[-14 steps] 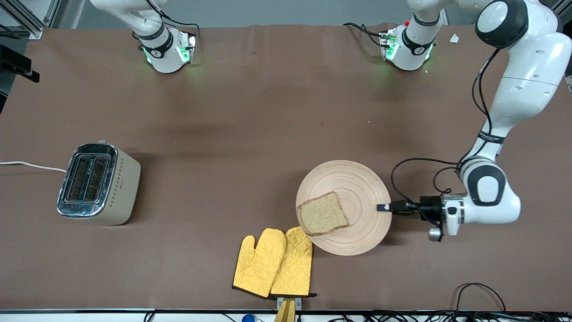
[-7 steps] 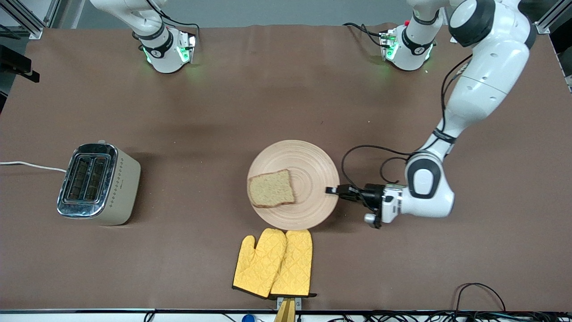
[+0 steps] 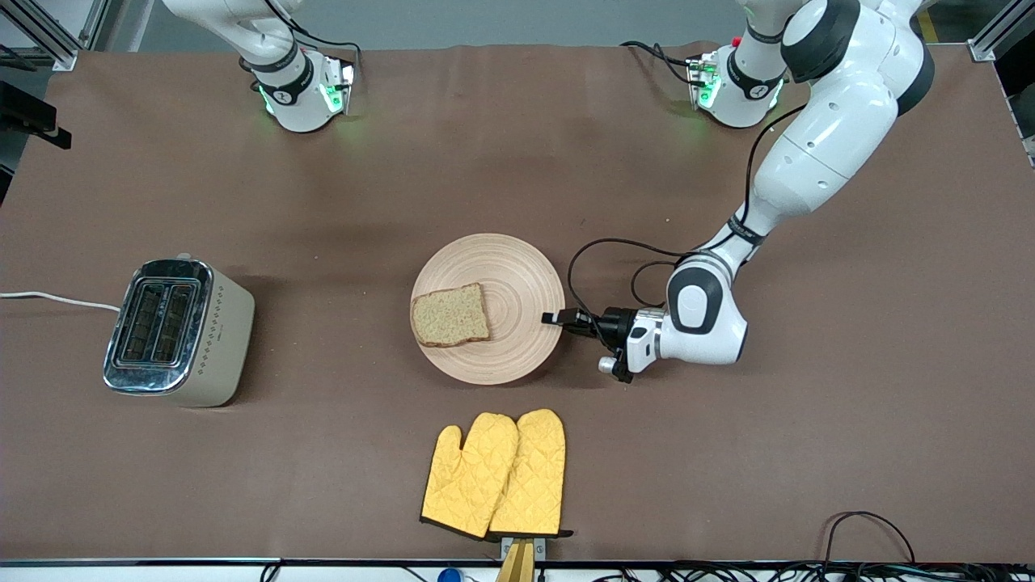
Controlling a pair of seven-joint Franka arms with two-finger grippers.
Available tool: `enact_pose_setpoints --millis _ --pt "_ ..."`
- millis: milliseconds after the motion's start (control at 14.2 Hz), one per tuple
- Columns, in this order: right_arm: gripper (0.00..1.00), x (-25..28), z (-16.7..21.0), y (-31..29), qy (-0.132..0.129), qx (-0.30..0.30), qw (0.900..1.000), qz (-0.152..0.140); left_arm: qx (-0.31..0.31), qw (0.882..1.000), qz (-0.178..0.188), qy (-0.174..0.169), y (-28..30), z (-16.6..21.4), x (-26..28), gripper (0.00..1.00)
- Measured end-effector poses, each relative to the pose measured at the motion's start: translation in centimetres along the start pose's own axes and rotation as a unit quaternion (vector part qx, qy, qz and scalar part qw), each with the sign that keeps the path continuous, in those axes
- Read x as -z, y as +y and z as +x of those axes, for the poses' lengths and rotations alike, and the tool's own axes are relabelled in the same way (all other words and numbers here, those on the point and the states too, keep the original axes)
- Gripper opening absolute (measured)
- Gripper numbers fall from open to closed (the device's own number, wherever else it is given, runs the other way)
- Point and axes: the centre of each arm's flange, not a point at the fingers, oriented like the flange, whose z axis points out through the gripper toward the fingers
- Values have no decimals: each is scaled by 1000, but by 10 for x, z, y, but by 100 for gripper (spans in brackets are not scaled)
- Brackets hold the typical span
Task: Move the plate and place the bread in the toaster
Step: 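Release the plate with the left gripper while the right gripper reaches the bread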
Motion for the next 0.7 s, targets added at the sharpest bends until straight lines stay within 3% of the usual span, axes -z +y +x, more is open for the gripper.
enact_pose_setpoints --millis 281,351,561,702 --pt "100 0 0 0 0 0 1000 0 -17 1000 3 -6 -21 -11 -7 9" --pt "100 0 0 0 0 0 1000 0 -18 1000 2 -5 -20 -11 -6 14" --pt "100 -1 1 -3 1 4 1000 11 -18 1000 0 6 -16 -4 5 44" --pt "100 -10 7 -15 2 11 998 55 4 1000 1 25 -12 7 28 65"
